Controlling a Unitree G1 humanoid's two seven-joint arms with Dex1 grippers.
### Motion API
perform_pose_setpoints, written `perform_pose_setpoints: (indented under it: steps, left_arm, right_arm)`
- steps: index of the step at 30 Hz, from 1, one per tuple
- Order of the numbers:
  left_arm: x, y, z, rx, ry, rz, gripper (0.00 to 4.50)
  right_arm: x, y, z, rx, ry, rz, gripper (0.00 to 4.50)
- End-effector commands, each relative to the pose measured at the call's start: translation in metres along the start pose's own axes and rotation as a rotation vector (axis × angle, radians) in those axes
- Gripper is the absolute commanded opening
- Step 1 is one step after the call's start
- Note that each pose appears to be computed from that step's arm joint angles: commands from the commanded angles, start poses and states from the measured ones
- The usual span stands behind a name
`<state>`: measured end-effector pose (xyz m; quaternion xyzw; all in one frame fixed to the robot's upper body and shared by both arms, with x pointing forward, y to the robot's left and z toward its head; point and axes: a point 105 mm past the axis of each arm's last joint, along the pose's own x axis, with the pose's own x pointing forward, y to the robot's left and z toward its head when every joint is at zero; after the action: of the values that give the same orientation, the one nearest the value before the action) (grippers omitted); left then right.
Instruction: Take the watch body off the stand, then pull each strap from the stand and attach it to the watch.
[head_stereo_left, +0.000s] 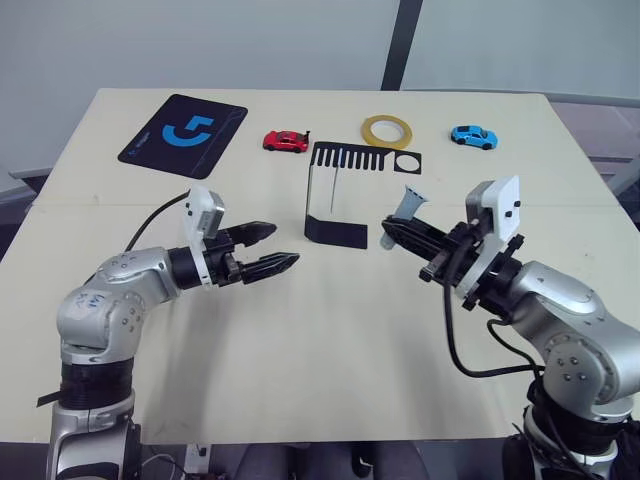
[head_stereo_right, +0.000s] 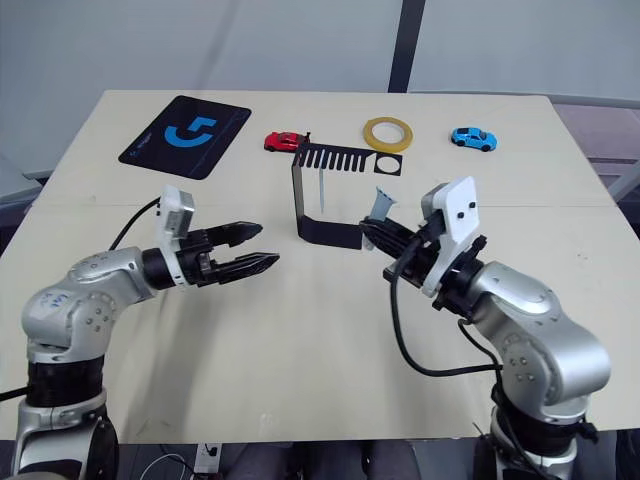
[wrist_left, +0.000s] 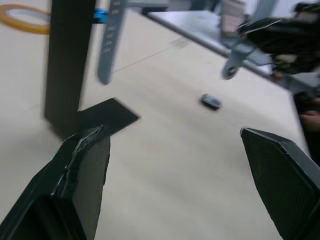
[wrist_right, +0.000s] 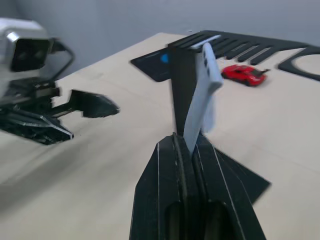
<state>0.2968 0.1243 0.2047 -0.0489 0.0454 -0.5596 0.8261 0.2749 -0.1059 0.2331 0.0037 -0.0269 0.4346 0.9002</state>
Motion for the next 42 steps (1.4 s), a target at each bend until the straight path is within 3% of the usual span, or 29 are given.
perform_pose_setpoints:
  steps: [1, 6, 9, 14, 23, 26, 28, 42]
  left_arm:
    - [0.015, -0.023, 0.023, -0.031, -0.086, -0.192, 4.42]
    - [0.035, -0.027, 0.036, -0.049, -0.164, -0.254, 4.42]
    - [0.050, -0.034, 0.040, -0.062, -0.182, -0.299, 3.77]
    - [0.065, -0.040, 0.045, -0.082, -0.224, -0.318, 3.77]
    - [0.075, -0.045, 0.045, -0.090, -0.216, -0.366, 3.77]
    - [0.077, -0.045, 0.045, -0.093, -0.218, -0.375, 2.98]
    - [0.078, -0.048, 0.043, -0.086, -0.200, -0.390, 2.21]
    - [0.081, -0.054, 0.049, -0.088, -0.220, -0.424, 2.21]
  right_arm:
    - [-0.002, 0.014, 0.015, 0.011, -0.049, 0.190, 0.00]
    - [0.005, 0.019, 0.013, 0.024, -0.046, 0.270, 0.00]
    - [0.012, 0.022, 0.012, 0.007, -0.041, 0.292, 0.00]
    - [0.016, 0.024, 0.011, 0.012, -0.046, 0.312, 0.00]
    - [0.017, 0.028, 0.010, 0.010, -0.033, 0.338, 0.00]
    - [0.018, 0.029, 0.010, 0.005, -0.031, 0.345, 0.00]
    - [0.018, 0.030, 0.009, -0.003, -0.025, 0.347, 0.00]
    - [0.020, 0.030, 0.009, -0.035, -0.019, 0.343, 0.00]
